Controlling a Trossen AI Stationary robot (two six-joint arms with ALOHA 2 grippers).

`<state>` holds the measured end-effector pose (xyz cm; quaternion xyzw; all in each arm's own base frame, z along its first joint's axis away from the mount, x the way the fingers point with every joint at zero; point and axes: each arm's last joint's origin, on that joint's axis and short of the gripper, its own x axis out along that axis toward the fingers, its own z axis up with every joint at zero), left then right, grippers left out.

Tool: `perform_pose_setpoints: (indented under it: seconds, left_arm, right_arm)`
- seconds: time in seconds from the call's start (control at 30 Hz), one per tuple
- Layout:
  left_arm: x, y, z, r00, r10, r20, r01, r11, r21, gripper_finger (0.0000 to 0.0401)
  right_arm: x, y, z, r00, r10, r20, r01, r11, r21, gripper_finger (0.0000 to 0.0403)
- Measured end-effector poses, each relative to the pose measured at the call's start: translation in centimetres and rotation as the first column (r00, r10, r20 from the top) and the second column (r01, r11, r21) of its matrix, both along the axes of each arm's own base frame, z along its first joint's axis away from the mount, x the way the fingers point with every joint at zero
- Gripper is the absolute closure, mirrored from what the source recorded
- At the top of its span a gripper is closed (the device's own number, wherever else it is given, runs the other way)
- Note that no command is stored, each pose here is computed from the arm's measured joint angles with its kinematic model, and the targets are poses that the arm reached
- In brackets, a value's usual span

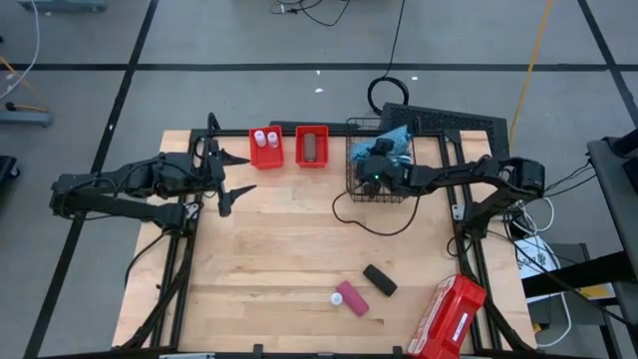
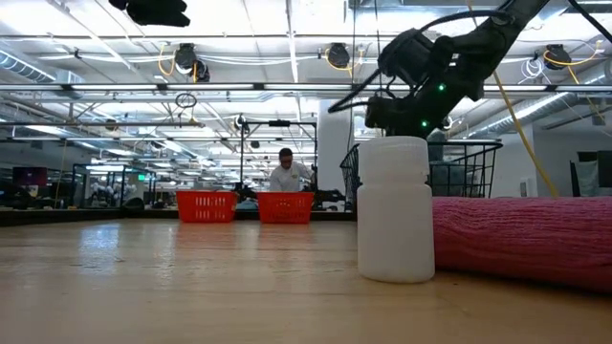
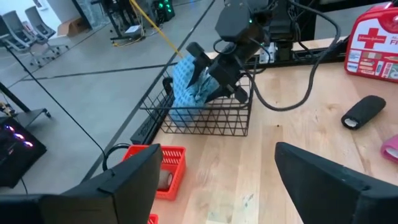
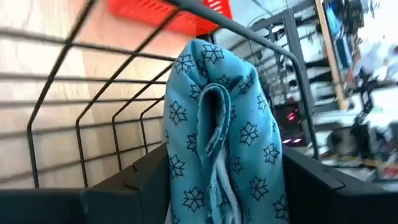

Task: Pick & Place Medicine items
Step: Put the blue patient gown into the black wire basket

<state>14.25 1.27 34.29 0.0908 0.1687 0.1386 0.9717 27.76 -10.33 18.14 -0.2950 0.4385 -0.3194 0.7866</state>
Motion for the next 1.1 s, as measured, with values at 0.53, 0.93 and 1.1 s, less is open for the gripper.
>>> perform_pose_setpoints:
  seconds: [0.53, 0.93, 1.1]
  left_arm:
    - [0.0, 0.0, 0.0, 1.0, 0.0, -0.005, 0.0, 1.0, -0.002, 0.009]
    - [0.0, 0.0, -0.1, 1.0, 0.0, -0.006, 0.0, 1.0, 0.0, 0.0082]
    - [0.0, 0.0, -0.1, 1.0, -0.001, -0.009, 0.001, 1.0, 0.002, 0.0089]
  right_arm:
    - [-0.1, -0.2, -0.2, 0.98, -0.118, 0.158, 0.098, 0.987, 0.13, 0.0175]
    - [0.3, 1.9, 1.4, 0.957, -0.156, 0.245, 0.154, 0.988, 0.025, 0.0174]
    - [0.5, 2.8, 1.2, 0.943, -0.154, 0.295, 0.125, 0.985, 0.115, 0.0172]
